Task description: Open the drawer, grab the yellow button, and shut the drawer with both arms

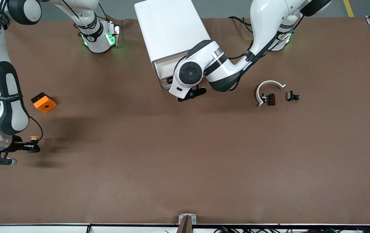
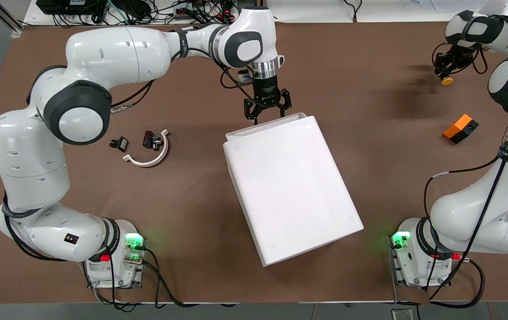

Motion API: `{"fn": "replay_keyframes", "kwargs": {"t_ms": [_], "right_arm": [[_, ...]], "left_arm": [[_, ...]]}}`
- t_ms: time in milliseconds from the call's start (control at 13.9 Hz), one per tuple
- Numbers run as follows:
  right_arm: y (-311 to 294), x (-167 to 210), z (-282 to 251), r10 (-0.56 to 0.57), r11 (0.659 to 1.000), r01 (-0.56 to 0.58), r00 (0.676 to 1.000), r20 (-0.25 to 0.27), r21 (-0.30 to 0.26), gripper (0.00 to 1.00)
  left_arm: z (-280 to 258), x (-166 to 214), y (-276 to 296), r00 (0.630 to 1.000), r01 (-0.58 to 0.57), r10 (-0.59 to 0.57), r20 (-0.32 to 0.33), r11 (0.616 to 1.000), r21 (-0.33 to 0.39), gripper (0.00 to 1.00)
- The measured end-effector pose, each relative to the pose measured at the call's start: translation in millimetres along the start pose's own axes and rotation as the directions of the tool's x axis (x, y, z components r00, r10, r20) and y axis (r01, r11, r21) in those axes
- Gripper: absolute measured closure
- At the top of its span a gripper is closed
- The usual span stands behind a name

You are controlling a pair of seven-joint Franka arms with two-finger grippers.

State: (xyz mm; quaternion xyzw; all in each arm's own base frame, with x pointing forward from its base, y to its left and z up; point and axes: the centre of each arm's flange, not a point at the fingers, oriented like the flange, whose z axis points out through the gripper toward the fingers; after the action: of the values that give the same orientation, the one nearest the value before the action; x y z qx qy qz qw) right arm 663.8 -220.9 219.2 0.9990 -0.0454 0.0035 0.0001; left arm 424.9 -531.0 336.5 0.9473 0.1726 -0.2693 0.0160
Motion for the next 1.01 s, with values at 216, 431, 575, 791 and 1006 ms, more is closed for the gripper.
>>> {"fn": "replay_keyframes", "kwargs": {"t_ms": [216,431,575,791,1006], "right_arm": [[3,-4,10,0.017,1.000,-0.017,1.000,-0.001,0.010,0.58],[10,-9,17,0.035,0.999,-0.035,0.999,-0.001,0.015,0.58],[13,-14,24,0.042,0.999,-0.042,0.999,-0.004,0.013,0.58],[17,-20,32,0.052,0.999,-0.052,0.999,0.003,0.015,0.58],[17,-22,36,0.053,0.998,-0.053,0.999,0.009,0.017,0.58]], "left_arm": [[8,-6,3,0.999,0.018,-0.018,0.035,1.000,0.002,0.00],[15,-7,5,0.995,0.040,-0.040,0.092,0.999,-0.001,0.00],[21,-9,6,0.990,0.051,-0.050,0.131,0.999,0.001,0.00],[31,-10,6,0.984,0.061,-0.062,0.166,0.998,0.010,0.00],[35,-10,7,0.982,0.063,-0.065,0.175,0.998,0.014,0.00]]}}
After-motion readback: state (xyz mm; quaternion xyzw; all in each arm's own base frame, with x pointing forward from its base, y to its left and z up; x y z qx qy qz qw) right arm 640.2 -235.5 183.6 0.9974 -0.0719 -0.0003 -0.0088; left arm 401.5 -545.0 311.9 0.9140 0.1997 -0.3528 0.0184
